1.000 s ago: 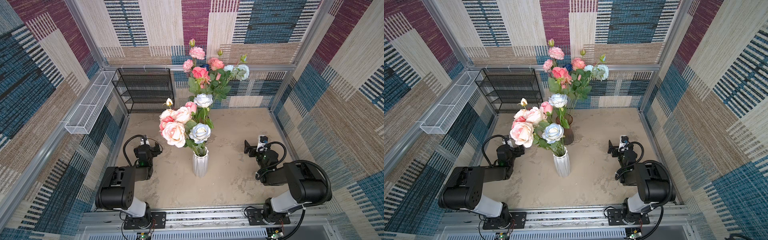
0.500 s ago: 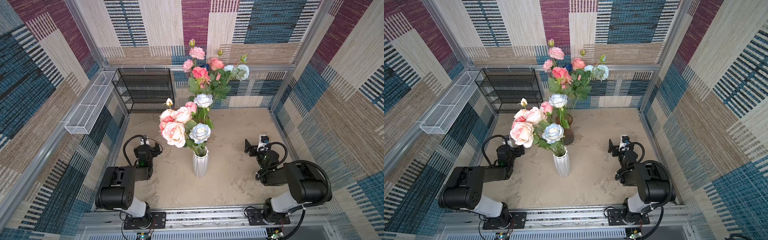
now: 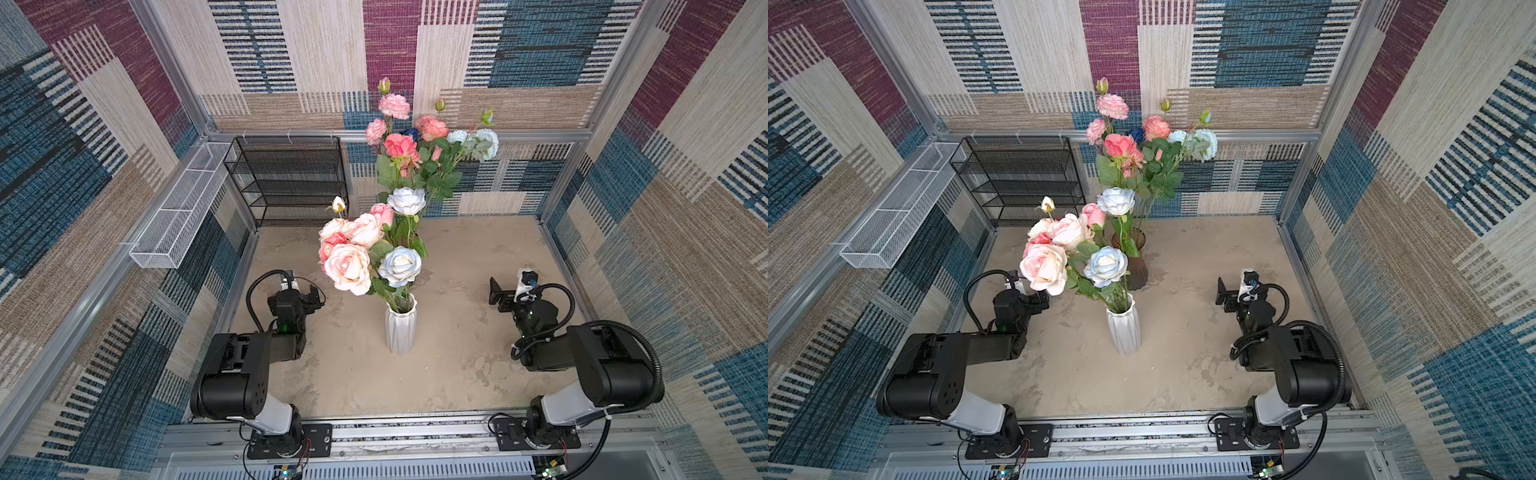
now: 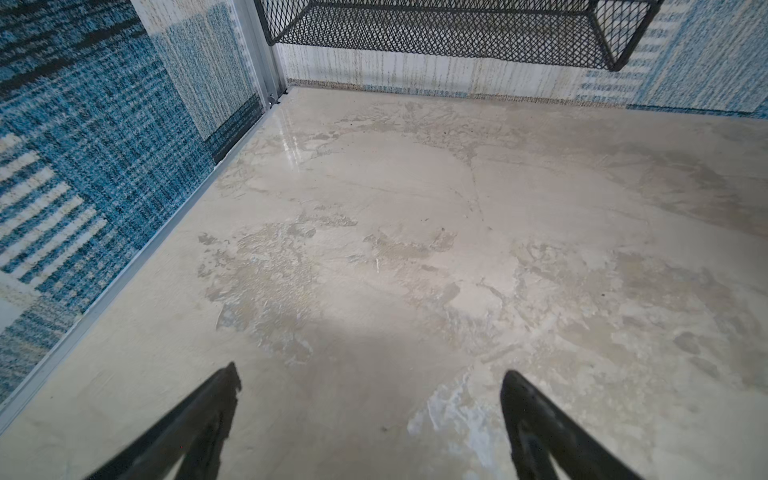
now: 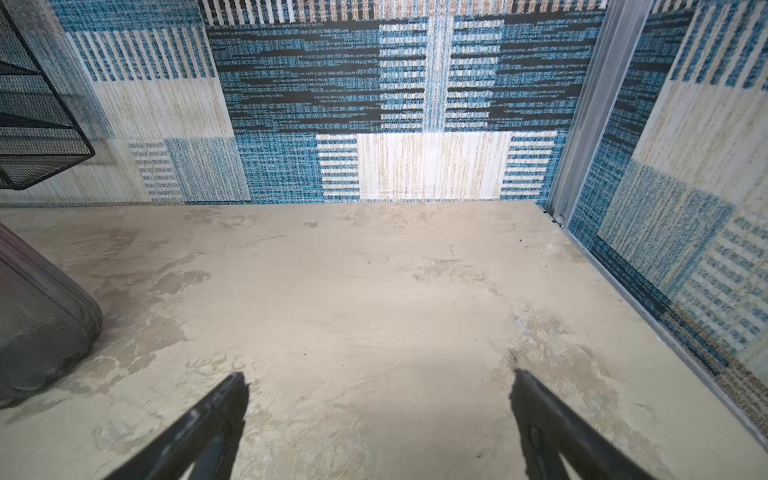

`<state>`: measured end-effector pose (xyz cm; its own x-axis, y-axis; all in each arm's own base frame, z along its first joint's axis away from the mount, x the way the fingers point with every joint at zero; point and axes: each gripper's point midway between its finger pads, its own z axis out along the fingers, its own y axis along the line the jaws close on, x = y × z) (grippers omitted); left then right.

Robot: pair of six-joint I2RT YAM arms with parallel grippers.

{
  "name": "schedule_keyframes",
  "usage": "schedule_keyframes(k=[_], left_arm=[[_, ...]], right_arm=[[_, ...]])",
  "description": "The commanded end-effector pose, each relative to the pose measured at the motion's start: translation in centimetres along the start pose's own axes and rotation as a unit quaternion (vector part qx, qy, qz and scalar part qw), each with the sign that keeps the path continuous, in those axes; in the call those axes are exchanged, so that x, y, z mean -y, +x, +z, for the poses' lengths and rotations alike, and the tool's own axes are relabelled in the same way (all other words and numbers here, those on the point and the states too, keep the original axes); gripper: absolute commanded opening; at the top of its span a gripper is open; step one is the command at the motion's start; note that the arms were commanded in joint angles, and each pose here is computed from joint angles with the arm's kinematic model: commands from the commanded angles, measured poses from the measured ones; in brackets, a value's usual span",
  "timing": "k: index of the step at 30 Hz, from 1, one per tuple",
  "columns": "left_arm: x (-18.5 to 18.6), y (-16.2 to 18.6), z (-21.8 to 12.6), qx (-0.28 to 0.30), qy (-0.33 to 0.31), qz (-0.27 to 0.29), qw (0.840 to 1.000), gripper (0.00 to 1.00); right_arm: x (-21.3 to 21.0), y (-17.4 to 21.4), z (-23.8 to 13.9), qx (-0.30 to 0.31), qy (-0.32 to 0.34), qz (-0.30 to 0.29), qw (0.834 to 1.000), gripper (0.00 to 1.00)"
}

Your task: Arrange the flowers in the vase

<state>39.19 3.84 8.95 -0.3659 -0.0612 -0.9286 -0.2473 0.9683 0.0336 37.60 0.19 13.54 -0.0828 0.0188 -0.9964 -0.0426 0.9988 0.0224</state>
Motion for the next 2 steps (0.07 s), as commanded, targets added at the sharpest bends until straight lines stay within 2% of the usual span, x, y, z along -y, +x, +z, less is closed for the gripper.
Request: schedule_keyframes(k=[1, 2], left_arm=[[-0.05, -0.85, 0.01, 0.016, -0.002, 0.008, 1.000, 1.00], [-0.08, -0.84, 0.02, 0.016, -0.002, 0.008, 1.000, 0.99]], right_arm=[[-0.14, -0.74, -0.02, 0.015, -0.004, -0.001, 1.000, 1.00], [-0.14, -0.76, -0.04, 0.015, -0.004, -0.001, 1.000, 1.00]])
